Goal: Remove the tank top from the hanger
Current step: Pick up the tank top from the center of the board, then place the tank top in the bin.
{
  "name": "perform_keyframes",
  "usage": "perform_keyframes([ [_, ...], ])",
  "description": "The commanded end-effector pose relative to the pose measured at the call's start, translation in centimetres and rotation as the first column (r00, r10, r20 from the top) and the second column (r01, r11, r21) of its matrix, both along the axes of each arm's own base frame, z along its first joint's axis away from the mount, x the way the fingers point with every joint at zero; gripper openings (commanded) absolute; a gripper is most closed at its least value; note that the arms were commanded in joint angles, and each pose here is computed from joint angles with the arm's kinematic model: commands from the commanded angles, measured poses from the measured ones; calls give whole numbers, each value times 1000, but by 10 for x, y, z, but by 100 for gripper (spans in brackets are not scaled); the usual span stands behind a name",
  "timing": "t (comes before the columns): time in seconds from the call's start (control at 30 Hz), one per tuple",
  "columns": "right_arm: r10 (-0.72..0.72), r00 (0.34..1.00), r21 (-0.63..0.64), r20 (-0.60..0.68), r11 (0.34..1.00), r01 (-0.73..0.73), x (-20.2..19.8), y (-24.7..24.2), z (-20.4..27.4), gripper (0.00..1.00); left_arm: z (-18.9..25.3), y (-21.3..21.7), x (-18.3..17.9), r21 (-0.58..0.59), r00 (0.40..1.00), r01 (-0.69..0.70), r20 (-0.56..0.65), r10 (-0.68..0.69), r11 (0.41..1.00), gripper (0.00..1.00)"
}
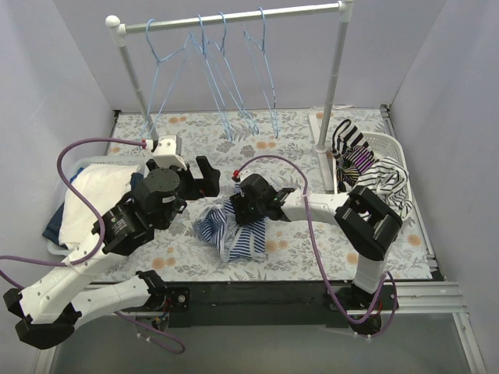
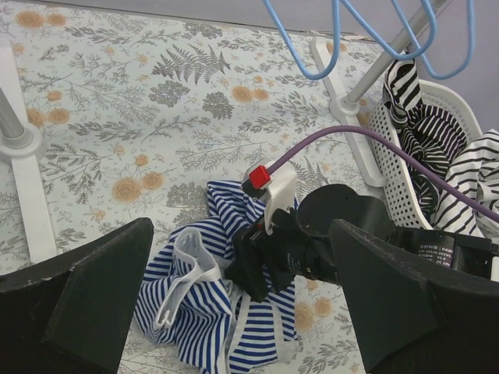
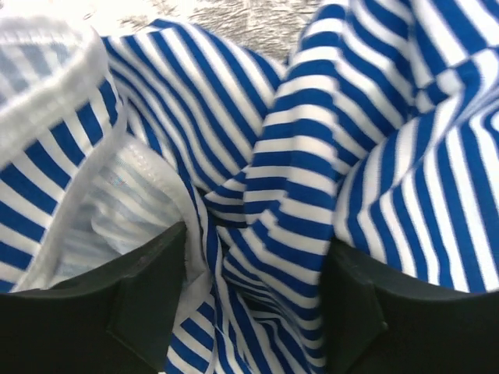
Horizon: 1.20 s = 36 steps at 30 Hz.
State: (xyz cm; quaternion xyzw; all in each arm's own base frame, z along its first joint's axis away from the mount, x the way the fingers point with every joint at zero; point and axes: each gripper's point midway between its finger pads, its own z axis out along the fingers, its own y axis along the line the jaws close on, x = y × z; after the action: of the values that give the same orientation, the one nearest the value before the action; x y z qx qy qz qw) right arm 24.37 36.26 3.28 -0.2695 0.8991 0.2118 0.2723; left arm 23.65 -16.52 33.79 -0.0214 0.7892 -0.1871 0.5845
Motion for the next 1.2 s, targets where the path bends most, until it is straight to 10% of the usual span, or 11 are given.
perform_keyframes([
  [0.0,-120,992,-170,-24,979,115,-3,-45,-38,43,-8,9,-3,10,999,-28,-15,28,1000,98],
  [0.13,-147,989,-167,-31,976,140,-8,-52,-39,4,-10,8,-4,8,1000,-23,-18,23,1000,98],
  [0.57,-555,766,156,324,830,535,24,-162,96,1,-13,-4,-4,9,999,29,-25,-29,1000,98],
  [0.9,-797,258,426,546,529,734,70,-290,248,1,-22,-27,1,-2,995,95,-44,-95,996,98],
  [1.17,-869,-233,755,435,212,620,67,-383,295,1,-16,-32,5,-6,995,96,-34,-97,995,98],
])
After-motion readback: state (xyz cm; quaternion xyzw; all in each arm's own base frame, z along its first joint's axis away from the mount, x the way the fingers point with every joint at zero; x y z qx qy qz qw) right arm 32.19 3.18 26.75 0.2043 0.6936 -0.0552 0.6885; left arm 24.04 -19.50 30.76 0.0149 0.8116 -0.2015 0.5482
